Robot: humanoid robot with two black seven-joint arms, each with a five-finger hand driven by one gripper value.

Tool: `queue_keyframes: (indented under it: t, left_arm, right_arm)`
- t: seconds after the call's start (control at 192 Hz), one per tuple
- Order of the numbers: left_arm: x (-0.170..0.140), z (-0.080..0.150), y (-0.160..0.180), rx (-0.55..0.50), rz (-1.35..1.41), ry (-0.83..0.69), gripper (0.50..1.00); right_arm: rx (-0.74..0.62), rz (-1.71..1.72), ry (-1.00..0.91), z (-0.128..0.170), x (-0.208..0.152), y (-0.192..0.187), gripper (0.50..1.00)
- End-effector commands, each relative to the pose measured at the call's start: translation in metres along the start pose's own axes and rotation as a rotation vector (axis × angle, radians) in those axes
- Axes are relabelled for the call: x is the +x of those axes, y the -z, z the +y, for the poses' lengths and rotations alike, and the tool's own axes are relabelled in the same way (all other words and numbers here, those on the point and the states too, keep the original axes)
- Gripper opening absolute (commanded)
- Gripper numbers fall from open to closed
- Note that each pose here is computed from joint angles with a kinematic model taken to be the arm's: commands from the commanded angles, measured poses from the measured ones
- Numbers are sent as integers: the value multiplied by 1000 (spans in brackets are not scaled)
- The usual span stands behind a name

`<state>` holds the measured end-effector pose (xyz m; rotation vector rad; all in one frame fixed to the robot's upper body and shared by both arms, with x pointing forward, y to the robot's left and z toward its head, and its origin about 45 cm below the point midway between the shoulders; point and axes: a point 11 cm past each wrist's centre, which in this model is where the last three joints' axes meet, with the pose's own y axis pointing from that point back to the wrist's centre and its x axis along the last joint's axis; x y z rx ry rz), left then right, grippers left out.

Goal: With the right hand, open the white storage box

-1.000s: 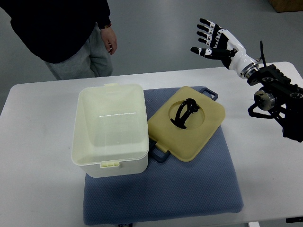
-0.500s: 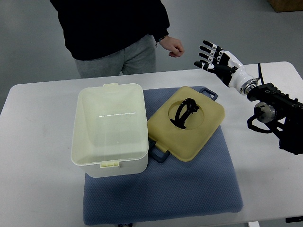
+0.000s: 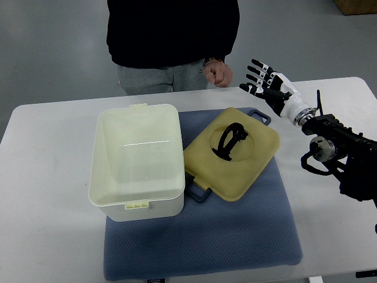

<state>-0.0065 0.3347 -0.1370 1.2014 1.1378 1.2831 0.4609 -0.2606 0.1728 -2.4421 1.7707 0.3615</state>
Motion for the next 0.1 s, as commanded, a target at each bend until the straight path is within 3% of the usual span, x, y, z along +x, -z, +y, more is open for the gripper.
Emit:
queue_keyframes:
  t: [0.0,0.099]
  left_arm:
    - [0,0,0,0,0,0,1000]
    - [0,0,0,0,-1,0,1000]
  right_arm:
    - [0,6,-13,0,1,0,924]
    - [5,11,-30,0,3,0,924]
